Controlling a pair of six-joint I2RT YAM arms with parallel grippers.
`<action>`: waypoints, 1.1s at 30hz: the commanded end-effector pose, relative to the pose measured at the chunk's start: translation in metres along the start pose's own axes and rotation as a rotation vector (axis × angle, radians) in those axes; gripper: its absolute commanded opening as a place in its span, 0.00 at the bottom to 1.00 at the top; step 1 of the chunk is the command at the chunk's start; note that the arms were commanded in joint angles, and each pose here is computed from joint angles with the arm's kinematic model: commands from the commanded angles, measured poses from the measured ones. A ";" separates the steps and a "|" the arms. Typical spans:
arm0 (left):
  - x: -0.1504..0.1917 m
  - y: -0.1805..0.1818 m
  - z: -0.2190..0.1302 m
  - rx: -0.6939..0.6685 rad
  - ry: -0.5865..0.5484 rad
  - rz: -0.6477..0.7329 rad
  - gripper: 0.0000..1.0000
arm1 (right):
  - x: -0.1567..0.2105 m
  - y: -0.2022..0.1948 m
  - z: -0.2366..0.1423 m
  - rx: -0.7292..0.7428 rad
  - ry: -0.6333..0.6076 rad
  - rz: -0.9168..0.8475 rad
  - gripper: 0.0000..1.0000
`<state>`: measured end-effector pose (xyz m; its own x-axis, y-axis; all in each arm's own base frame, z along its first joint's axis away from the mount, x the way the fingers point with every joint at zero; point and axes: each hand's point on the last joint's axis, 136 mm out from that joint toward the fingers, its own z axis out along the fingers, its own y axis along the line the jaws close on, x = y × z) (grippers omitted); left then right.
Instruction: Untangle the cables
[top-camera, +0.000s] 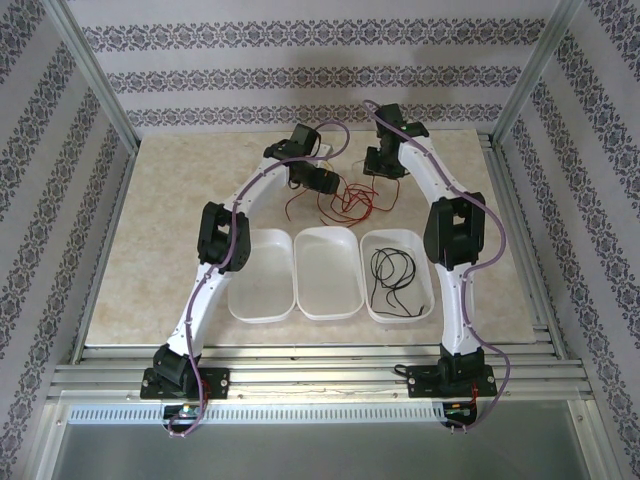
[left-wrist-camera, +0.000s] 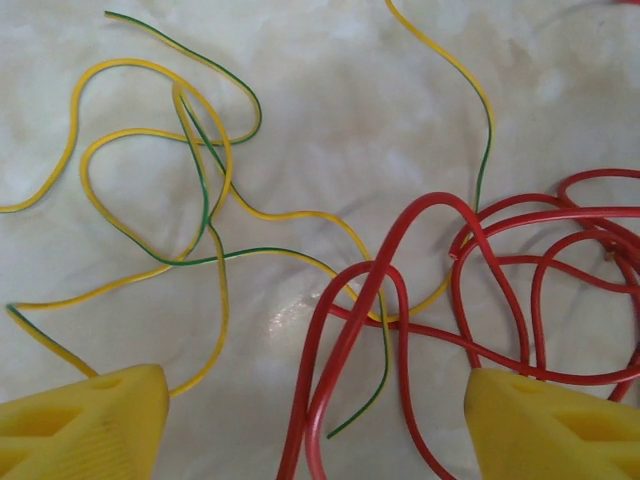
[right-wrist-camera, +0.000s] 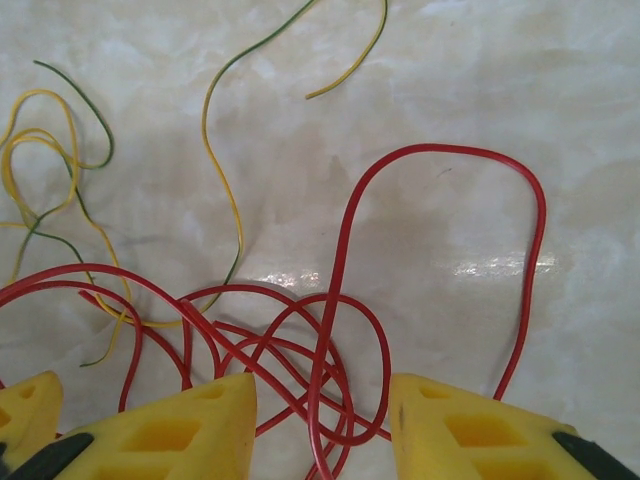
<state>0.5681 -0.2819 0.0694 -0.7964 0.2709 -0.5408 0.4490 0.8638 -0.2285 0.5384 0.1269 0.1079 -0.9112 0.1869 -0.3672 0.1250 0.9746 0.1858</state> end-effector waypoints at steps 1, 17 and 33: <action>0.005 -0.002 0.002 0.047 0.027 -0.020 0.73 | 0.005 0.006 0.005 0.000 0.022 -0.019 0.41; -0.004 -0.016 -0.012 0.107 0.003 -0.039 0.20 | 0.009 0.026 0.000 -0.050 0.027 -0.046 0.01; -0.015 -0.012 -0.026 0.063 -0.054 -0.057 0.00 | -0.005 0.057 -0.133 -0.086 -0.210 -0.146 0.00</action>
<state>0.5563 -0.2915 0.0686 -0.8262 0.2313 -0.5137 0.4354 0.8408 -0.3217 0.5064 0.1692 0.2204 -0.8392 0.0980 -0.5349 -0.0308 0.9735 0.2268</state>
